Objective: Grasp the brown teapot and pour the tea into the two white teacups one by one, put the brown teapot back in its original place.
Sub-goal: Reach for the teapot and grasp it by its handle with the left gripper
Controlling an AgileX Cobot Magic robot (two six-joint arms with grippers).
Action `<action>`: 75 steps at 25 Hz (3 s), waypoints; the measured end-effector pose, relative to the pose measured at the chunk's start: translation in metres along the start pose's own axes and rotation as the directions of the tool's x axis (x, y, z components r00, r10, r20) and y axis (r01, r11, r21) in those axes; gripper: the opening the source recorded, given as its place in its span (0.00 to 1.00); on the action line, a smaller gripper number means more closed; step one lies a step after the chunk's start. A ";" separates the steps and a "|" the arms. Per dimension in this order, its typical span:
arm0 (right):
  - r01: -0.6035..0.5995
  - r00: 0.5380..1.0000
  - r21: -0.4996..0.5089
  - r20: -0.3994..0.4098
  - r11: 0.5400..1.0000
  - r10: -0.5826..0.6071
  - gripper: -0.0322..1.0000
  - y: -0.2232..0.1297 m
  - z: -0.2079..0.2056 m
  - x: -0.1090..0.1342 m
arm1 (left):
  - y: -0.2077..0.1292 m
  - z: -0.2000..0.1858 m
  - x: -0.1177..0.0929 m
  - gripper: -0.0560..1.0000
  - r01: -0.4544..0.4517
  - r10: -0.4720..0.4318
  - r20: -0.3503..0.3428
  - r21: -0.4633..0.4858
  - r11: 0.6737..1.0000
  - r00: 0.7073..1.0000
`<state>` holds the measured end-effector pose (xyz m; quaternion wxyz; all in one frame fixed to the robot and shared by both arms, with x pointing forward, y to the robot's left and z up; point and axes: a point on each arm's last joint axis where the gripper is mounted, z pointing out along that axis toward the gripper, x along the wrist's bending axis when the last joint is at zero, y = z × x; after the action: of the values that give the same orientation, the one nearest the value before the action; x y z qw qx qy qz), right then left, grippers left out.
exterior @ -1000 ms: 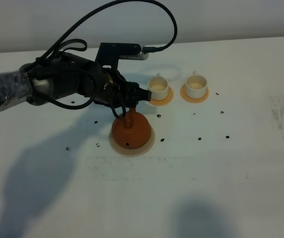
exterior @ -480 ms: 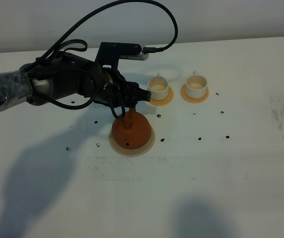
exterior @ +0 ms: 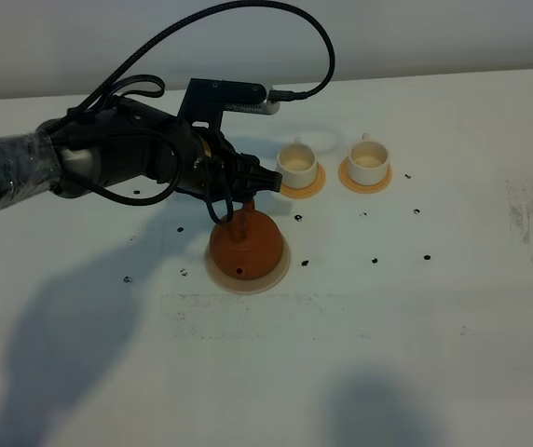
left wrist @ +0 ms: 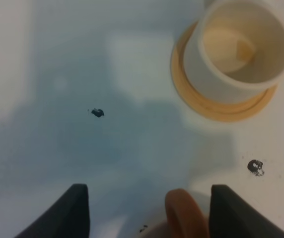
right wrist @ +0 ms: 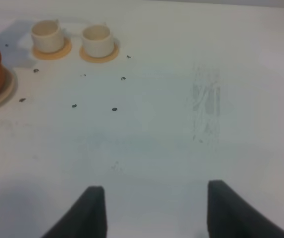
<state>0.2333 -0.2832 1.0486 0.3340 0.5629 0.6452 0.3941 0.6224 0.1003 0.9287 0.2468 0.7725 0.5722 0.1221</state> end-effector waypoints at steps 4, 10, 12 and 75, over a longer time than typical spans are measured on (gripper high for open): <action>0.000 1.000 0.000 0.000 1.000 0.000 0.48 0.000 0.000 0.000 | 0.000 0.000 0.000 0.55 0.002 -0.002 0.000 0.003 1.000 1.000; 0.000 1.000 0.000 0.000 1.000 0.000 0.48 0.000 0.000 0.000 | -0.001 0.000 -0.001 0.55 0.028 -0.028 0.011 0.005 1.000 1.000; 0.000 1.000 0.000 0.000 1.000 0.000 0.48 0.000 0.000 0.000 | 0.000 0.000 -0.001 0.55 0.030 -0.030 0.014 -0.004 1.000 0.999; -0.001 1.000 -0.002 0.000 1.000 0.001 0.48 0.000 0.000 0.000 | -0.005 0.020 0.009 0.55 -0.125 0.125 0.001 -0.003 0.992 0.992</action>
<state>0.2334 -0.2832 1.0488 0.3345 0.5628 0.6446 0.3948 0.6308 0.1049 0.9083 0.2402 0.8066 0.5222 0.1381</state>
